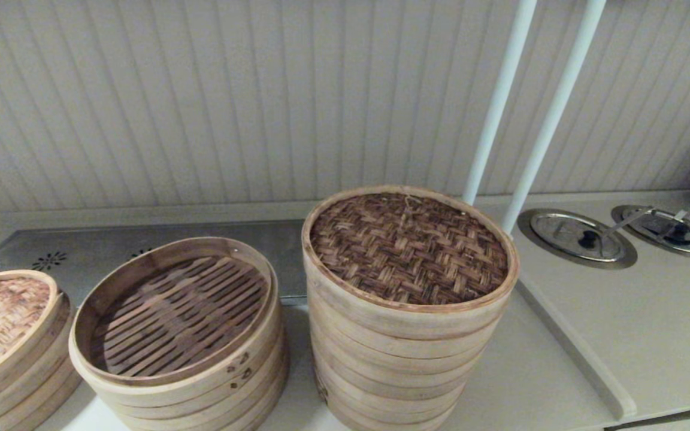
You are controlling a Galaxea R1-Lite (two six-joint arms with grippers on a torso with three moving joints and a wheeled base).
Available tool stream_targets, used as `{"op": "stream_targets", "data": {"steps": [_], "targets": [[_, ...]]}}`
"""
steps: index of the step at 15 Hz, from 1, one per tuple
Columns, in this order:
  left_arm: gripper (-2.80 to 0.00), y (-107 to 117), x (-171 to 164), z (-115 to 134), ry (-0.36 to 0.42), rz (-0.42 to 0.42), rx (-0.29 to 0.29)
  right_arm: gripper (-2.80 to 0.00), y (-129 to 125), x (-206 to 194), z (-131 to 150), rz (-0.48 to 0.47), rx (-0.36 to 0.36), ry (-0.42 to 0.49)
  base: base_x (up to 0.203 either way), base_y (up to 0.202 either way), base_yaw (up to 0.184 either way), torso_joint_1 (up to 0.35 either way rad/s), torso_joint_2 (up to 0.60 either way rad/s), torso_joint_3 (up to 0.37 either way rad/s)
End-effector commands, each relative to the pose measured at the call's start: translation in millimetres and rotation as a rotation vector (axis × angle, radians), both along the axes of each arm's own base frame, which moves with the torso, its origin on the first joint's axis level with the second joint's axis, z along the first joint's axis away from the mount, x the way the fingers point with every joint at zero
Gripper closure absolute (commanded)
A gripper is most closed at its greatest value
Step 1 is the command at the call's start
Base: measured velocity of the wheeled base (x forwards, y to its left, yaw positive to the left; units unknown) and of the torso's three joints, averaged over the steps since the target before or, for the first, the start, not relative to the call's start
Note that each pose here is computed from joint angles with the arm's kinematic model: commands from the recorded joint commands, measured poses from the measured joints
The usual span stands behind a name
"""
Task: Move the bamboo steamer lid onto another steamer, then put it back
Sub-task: Pick up the steamer
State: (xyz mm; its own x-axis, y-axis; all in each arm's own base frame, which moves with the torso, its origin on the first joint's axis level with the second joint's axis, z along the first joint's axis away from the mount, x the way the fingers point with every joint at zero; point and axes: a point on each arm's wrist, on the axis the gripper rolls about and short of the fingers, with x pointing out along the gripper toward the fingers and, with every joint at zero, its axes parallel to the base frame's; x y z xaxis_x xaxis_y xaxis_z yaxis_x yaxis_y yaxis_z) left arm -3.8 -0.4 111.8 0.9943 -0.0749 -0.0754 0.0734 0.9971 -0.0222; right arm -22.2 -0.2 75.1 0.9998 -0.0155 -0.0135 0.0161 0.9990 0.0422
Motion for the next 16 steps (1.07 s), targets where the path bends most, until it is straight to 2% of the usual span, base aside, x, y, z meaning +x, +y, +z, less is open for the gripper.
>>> {"op": "stream_targets", "data": {"steps": [1,3,7,8,16], "targets": [[0.0,-0.3,-5.3,-15.1,-0.018,0.022,0.027,0.0,0.0,0.3,-0.8,0.0,0.001,0.005,0.0,0.0,0.0,0.0,0.0,0.0],[0.0,-0.4,-8.7,-18.0,-0.042,0.024,0.036,0.0,0.0,0.3,-0.8,0.0,0.001,0.005,0.0,0.0,0.0,0.0,0.0,0.0],[0.0,-0.3,-18.2,-32.7,-0.1,0.029,0.099,0.0,0.0,0.3,-0.8,0.0,0.001,0.005,0.0,0.0,0.0,0.0,0.0,0.0],[0.0,-0.2,-19.8,-37.3,-0.083,0.03,0.111,0.0,0.0,0.3,-0.8,0.0,0.001,0.005,0.0,0.0,0.0,0.0,0.0,0.0],[0.0,-0.2,-19.4,-37.1,-0.08,0.032,0.108,0.0,0.0,0.3,-0.8,0.0,0.001,0.005,0.0,0.0,0.0,0.0,0.0,0.0]]}}
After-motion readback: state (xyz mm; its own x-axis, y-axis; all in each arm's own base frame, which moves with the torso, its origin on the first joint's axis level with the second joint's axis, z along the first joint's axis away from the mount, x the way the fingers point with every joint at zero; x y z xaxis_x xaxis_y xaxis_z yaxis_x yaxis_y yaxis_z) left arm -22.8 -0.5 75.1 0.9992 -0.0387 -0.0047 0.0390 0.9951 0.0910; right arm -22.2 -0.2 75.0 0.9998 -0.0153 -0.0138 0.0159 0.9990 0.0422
